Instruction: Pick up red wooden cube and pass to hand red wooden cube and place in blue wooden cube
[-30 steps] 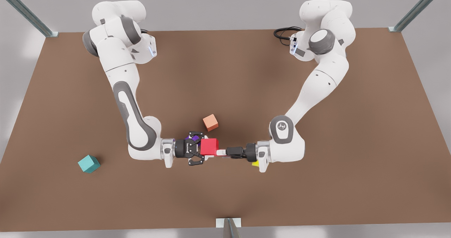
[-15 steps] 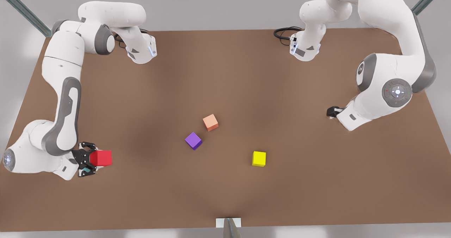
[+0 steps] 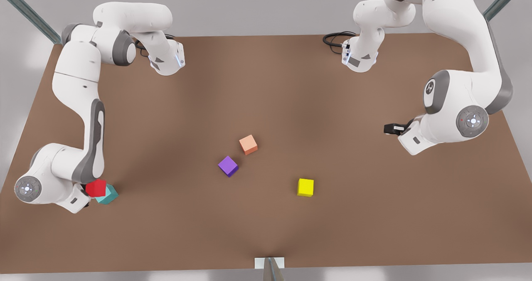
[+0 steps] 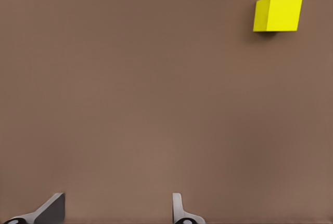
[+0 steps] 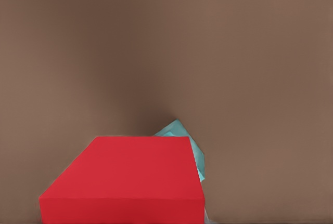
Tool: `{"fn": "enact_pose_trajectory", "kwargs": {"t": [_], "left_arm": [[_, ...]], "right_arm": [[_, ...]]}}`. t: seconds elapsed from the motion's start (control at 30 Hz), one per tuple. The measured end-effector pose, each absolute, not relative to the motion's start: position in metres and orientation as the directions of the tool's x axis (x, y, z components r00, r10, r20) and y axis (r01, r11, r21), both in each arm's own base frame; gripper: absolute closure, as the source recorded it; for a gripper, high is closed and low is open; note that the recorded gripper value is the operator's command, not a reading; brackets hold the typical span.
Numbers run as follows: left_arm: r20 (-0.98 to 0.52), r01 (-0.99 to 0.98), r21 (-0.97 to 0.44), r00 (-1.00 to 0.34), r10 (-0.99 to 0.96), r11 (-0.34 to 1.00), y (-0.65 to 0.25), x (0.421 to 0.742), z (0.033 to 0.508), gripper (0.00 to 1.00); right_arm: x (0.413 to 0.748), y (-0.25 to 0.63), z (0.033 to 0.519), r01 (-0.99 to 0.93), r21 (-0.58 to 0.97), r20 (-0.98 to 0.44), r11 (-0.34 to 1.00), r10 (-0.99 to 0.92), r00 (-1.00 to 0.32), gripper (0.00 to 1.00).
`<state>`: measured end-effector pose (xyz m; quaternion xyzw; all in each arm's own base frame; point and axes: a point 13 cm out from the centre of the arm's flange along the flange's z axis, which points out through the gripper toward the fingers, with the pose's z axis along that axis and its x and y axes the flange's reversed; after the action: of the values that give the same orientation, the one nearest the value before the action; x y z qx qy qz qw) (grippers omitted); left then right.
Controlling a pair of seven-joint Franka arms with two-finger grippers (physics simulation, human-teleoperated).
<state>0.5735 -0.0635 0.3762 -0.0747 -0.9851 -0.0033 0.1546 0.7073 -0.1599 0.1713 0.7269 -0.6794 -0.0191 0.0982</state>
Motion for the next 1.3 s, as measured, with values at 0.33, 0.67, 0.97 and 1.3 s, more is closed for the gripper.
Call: {"fn": "enact_pose_trajectory", "kwargs": {"t": [0.33, 0.67, 0.97, 1.3], "left_arm": [[0.321, 0.157, -0.021, -0.934, 0.155, 0.987, -0.064, 0.572, 0.37, 0.0], [0.329, 0.162, -0.024, -0.931, 0.161, 0.986, -0.065, 0.572, 0.366, 0.0], [0.327, 0.166, -0.022, -0.931, 0.164, 0.986, -0.066, 0.572, 0.366, 0.0], [0.327, 0.168, -0.02, -0.931, 0.165, 0.986, -0.066, 0.572, 0.366, 0.0]], "right_arm": [[0.703, -0.175, 0.127, -0.994, 0.104, 0.08, 0.023, -0.997, -0.014, 0.31], [0.702, -0.186, 0.118, -0.995, 0.076, 0.072, 0.068, -0.995, -0.063, 0.0], [0.705, -0.184, 0.13, -0.995, 0.058, 0.07, 0.077, -0.995, -0.073, 0.0], [0.703, -0.159, 0.19, -0.996, 0.061, 0.045, 0.066, -0.997, -0.063, 0.0]]}}
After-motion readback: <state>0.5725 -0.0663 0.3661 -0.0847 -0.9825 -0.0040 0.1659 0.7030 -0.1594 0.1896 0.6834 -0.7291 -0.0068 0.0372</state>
